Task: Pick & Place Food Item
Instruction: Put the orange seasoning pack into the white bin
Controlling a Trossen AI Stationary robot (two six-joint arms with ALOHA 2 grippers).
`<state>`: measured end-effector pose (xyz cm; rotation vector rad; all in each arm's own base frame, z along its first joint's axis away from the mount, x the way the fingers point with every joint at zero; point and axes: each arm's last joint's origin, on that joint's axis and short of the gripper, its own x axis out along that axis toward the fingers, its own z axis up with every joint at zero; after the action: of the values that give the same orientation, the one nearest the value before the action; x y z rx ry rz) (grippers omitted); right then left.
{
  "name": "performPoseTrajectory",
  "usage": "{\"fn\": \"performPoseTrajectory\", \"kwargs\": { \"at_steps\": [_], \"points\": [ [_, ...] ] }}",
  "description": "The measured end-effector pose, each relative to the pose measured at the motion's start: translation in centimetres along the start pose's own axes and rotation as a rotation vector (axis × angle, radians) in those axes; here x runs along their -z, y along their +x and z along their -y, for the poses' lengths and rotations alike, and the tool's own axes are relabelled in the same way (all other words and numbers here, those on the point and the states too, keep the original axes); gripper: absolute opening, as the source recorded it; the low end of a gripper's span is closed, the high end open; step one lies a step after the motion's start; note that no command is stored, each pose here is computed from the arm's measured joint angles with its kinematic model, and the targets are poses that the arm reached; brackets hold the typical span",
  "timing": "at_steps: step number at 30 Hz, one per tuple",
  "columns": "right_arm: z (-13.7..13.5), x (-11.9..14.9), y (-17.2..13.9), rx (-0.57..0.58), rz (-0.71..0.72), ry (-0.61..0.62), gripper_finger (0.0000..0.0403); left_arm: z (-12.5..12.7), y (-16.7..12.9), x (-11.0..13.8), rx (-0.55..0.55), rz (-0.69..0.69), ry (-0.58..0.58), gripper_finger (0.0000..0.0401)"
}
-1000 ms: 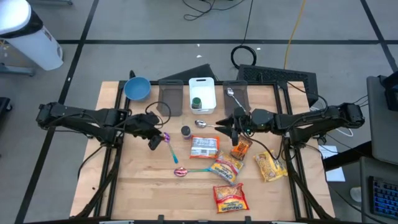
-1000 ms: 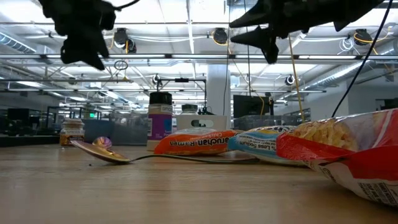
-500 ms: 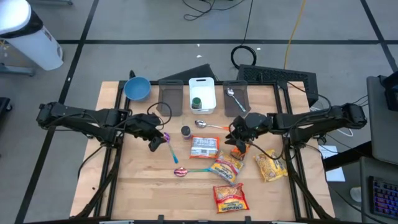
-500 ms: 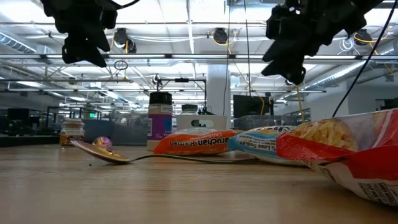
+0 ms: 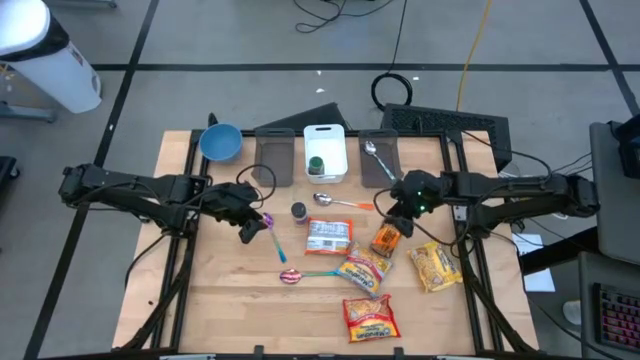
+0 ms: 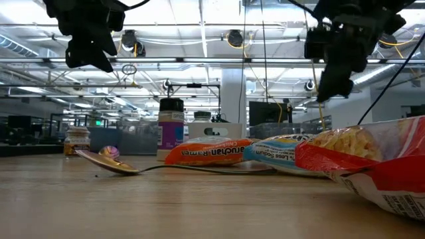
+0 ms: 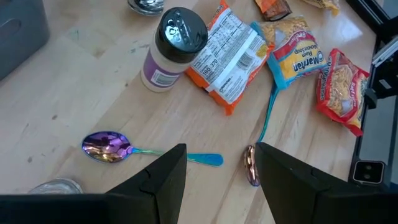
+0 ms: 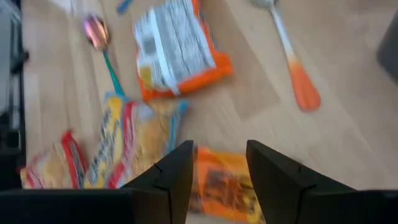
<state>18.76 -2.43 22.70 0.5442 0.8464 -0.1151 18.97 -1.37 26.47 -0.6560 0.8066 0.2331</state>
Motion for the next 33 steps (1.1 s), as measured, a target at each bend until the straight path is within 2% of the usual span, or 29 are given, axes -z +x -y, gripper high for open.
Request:
{"fn": "performPoseTrajectory", "kwargs": {
  "at_steps": [5, 15, 28, 33],
  "points": [
    [1.6, 0.3, 0.1, -0.003, -0.1, 0.036, 0.0141, 0.0, 0.0, 0.0, 0.0, 0.0, 0.0, 0.02],
    [4.6, 0.1, 0.9, -0.025, -0.199, 0.077, 0.0141, 0.0, 0.0, 0.0, 0.0, 0.001, -0.008, 0.02],
    [8.2, 0.0, 2.6, -0.081, -0.298, 0.157, 0.0141, 0.0, 0.0, 0.0, 0.0, 0.002, -0.016, 0.02],
    [9.3, 0.2, 3.2, -0.136, -0.325, 0.195, 0.0141, 0.0, 0.0, 0.0, 0.0, 0.002, -0.017, 0.02]
  ]
}}
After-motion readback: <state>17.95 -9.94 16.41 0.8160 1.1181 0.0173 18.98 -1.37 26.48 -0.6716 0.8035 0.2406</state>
